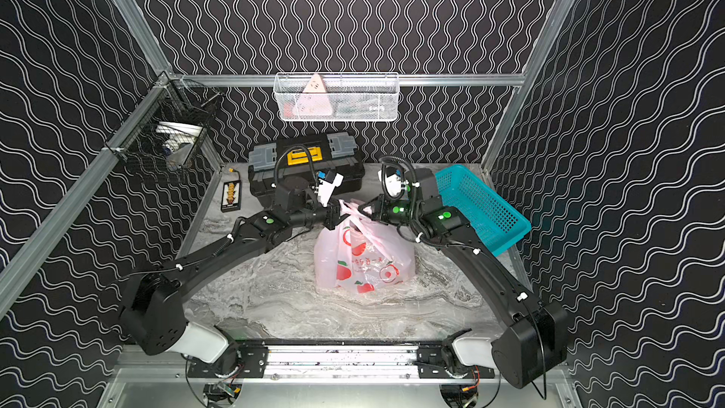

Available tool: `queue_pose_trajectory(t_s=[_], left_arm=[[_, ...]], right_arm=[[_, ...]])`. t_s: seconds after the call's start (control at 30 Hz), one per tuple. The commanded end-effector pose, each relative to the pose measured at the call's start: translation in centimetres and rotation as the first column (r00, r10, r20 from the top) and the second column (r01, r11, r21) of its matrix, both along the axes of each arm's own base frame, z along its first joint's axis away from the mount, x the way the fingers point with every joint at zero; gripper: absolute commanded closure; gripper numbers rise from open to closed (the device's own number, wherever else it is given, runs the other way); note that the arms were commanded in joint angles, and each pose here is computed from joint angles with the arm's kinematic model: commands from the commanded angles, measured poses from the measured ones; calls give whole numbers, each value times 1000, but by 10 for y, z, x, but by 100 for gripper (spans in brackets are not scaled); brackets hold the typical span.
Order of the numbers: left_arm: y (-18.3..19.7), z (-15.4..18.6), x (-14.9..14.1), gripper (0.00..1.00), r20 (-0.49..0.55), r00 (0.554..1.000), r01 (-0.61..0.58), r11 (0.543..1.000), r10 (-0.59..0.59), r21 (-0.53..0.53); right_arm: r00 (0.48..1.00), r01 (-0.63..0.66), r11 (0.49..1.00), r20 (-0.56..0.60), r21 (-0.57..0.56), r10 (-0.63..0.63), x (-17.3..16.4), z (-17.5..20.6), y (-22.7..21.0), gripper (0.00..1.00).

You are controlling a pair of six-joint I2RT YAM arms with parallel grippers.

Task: Place the pineapple into a plastic bag & tie a knot
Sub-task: Cross the plastic bag at the center of the board.

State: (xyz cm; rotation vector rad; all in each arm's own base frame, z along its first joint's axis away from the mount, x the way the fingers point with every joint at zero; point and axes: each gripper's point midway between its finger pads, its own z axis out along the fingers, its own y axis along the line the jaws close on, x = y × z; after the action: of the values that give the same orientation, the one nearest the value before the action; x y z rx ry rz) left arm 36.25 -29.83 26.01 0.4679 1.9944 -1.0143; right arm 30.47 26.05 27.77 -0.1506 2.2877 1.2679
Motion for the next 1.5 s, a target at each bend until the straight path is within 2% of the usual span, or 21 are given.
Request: queue_pose_trajectory(t_s=[0.0,0.27,0.43,0.6,0.67,0.8,0.9,1.2,1.47], left_arm=[[25,22,28,100,61,973,-221,974,225,-57],[22,33,22,100,107,964,-235,967,245,-95],[14,33,15,100,85,974,-203,974,212,-99],[12,14,0,100,3,985,-171,985,171,-3],[16,5,-5,95,-26,985,-169,985,170,36],[27,-11,-15,76,-71,978,-185,976,194,115],[30,-23,-19,69,-106,976,-173,971,192,166],[44,-41,-25,58,-138,967,-165,942,212,293],[59,-44,-18,53,-147,953,-200,914,266,353]], right_arm=[[994,27,999,-110,-20,-29,-15,-29,4,100],[980,-2,1000,-197,8,4,-30,-70,42,100],[974,15,999,-228,37,-7,-24,-89,56,100],[980,46,997,-197,67,-32,-12,-80,59,100],[983,60,996,-178,72,-46,-8,-74,58,100],[986,67,994,-158,91,-52,-3,-65,58,100],[987,73,992,-150,102,-57,-1,-59,56,100],[989,98,988,-123,117,-83,-1,-48,44,100],[990,93,988,-121,121,-78,-6,-47,41,100]])
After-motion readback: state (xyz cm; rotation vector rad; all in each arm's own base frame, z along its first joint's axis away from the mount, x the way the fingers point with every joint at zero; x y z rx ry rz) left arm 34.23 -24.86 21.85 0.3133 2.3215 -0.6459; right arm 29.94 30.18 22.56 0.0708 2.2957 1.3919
